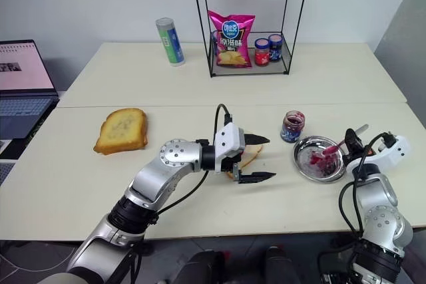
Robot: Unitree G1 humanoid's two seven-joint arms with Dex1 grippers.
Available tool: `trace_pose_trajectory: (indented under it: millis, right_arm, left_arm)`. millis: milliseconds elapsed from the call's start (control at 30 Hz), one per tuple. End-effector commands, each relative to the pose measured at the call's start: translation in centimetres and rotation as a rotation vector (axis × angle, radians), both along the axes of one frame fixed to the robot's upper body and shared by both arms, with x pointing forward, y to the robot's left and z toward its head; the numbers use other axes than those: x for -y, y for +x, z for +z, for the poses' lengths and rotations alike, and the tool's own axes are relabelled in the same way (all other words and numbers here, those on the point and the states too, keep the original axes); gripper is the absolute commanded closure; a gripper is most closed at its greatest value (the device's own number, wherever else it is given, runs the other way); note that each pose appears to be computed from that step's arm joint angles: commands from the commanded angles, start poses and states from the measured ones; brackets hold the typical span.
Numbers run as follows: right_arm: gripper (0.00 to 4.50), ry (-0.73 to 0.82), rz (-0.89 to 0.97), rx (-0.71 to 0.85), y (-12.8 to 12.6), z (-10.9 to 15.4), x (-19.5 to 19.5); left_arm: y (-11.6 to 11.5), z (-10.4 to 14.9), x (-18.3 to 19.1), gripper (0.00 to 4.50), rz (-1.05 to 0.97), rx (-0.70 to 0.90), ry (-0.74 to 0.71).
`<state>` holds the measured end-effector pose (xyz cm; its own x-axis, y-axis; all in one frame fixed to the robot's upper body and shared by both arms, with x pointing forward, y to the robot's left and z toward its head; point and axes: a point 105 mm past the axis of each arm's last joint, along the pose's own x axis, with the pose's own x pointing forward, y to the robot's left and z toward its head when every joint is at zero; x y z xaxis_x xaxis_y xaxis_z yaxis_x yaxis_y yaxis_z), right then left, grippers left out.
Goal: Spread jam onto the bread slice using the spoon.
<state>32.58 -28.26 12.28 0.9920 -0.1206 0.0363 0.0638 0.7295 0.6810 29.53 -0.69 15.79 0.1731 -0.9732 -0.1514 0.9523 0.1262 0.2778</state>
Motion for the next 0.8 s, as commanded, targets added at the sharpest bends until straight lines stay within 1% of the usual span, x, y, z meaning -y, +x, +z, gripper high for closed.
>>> trace_pose_trajectory:
  millis: [33, 400, 433, 467, 533, 633, 667, 800]
  right_arm:
    - [4.49, 0.013, -0.029, 0.075, 0.15, 0.61, 1.12]
    - [4.49, 0.029, -0.004, 0.069, 0.67, -0.2, 0.49]
    - [4.03, 0.03, -0.004, 0.07, 0.65, -0.17, 0.46]
    - [3.87, 0.031, -0.004, 0.07, 0.65, -0.17, 0.51]
    - [3.36, 0.029, -0.007, 0.069, 0.64, -0.18, 0.66]
    - [2.72, 0.026, -0.013, 0.069, 0.63, -0.11, 0.84]
    - [2.56, 0.026, -0.014, 0.07, 0.64, -0.05, 0.88]
    - [1.61, 0.027, -0.02, 0.079, 0.62, 0.39, 0.89]
  left_arm:
    - [-0.33, 1.79, 0.12, 0.0, -0.004, 0.052, -0.039]
    - [-0.4, 1.97, -0.21, 0.0, 0.002, 0.052, -0.035]
    - [-0.38, 2.04, -0.21, 0.0, 0.003, 0.052, -0.037]
    - [-0.36, 2.08, -0.22, 0.0, 0.003, 0.053, -0.037]
    - [-0.4, 2.15, -0.25, 0.0, 0.003, 0.054, -0.038]
    - [-0.46, 2.15, -0.29, 0.0, 0.003, 0.052, -0.038]
    - [-0.44, 2.16, -0.27, 0.0, 0.003, 0.051, -0.038]
    - [-0.39, 2.27, -0.26, 0.0, 0.003, 0.052, -0.04]
